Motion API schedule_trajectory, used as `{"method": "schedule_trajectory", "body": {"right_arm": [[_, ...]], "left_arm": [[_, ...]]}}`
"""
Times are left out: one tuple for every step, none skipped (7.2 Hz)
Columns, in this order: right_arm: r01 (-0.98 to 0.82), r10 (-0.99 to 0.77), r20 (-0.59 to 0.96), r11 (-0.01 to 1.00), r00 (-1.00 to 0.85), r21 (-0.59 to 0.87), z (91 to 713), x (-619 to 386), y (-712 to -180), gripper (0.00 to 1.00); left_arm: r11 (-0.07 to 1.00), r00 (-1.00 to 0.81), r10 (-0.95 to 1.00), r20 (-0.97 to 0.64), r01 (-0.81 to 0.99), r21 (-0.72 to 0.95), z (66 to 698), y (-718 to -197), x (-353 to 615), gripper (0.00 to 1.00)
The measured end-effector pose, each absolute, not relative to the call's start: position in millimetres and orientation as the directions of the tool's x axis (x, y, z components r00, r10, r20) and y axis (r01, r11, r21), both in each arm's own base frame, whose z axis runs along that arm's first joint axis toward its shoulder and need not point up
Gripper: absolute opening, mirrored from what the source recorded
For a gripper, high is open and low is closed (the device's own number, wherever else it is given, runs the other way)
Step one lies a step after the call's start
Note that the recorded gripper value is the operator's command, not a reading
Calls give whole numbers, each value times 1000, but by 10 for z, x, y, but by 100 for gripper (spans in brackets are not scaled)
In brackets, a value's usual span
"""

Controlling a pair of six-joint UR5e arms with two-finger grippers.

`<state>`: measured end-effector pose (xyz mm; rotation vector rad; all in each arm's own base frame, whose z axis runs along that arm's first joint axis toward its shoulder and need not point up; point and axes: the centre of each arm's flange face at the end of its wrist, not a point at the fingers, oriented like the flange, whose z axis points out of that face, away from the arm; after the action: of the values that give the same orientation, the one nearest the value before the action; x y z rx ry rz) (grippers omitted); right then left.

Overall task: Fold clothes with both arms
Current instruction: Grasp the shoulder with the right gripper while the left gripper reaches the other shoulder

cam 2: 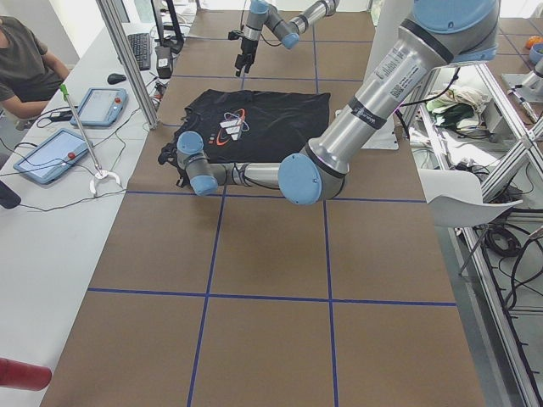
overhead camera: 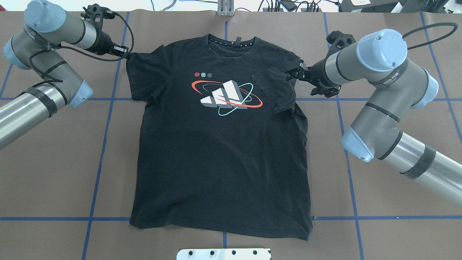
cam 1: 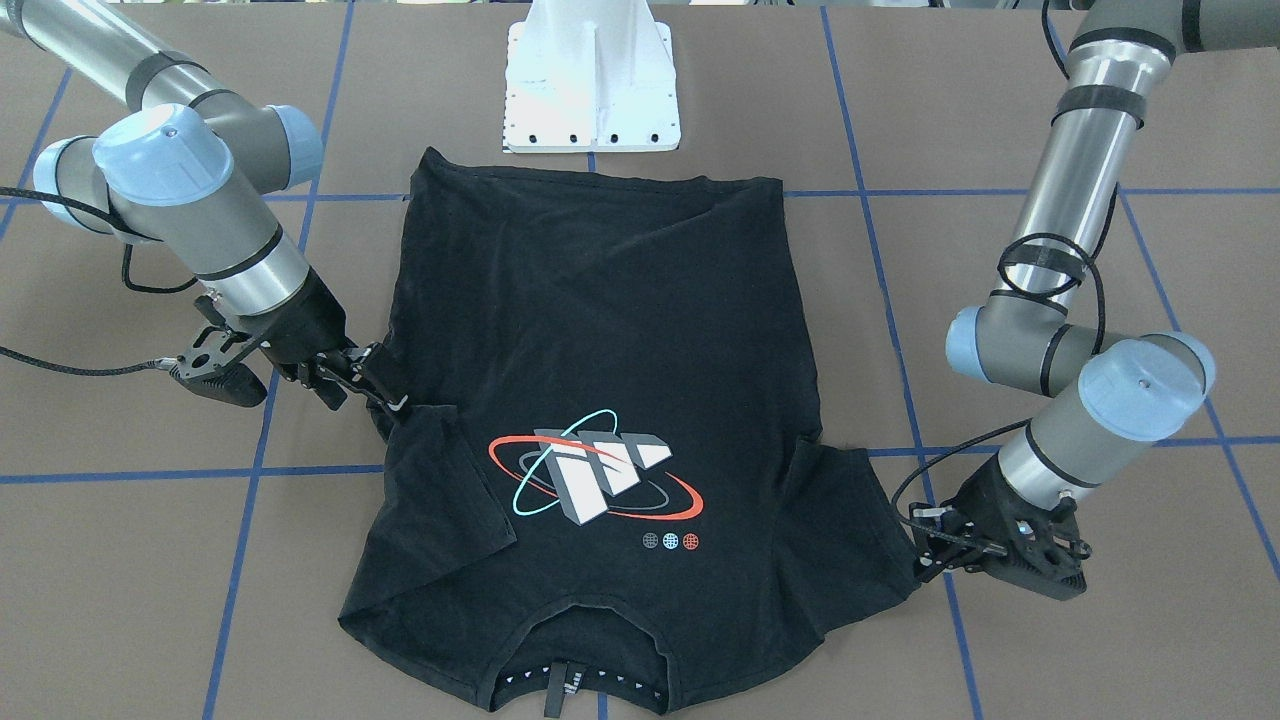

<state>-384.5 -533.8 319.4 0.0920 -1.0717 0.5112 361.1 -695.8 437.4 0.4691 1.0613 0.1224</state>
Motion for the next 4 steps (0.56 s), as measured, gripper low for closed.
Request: {"method": "schedule_trajectory", "body": {"right_arm": [[-442, 354, 857, 881, 374, -171, 3189, -3838, -5332, 100], [-441, 354, 857, 881, 374, -171, 3195, -3836, -5329, 100], [-441, 354, 856, 881, 376, -171, 3205, -3834, -5327, 100], [-441, 355, 856, 881, 376, -171, 3212, -3833, -5326, 100]], "left_arm": [[915, 428, 278, -860, 155, 373, 4149, -6772, 3535, 0], [934, 377, 215, -901, 189, 303, 3881, -6644, 3495, 0], [949, 341, 152, -928, 213, 234, 3563, -6562, 3590, 0], [956, 325, 97, -941, 232, 178, 3219, -6480, 3881, 0]]}}
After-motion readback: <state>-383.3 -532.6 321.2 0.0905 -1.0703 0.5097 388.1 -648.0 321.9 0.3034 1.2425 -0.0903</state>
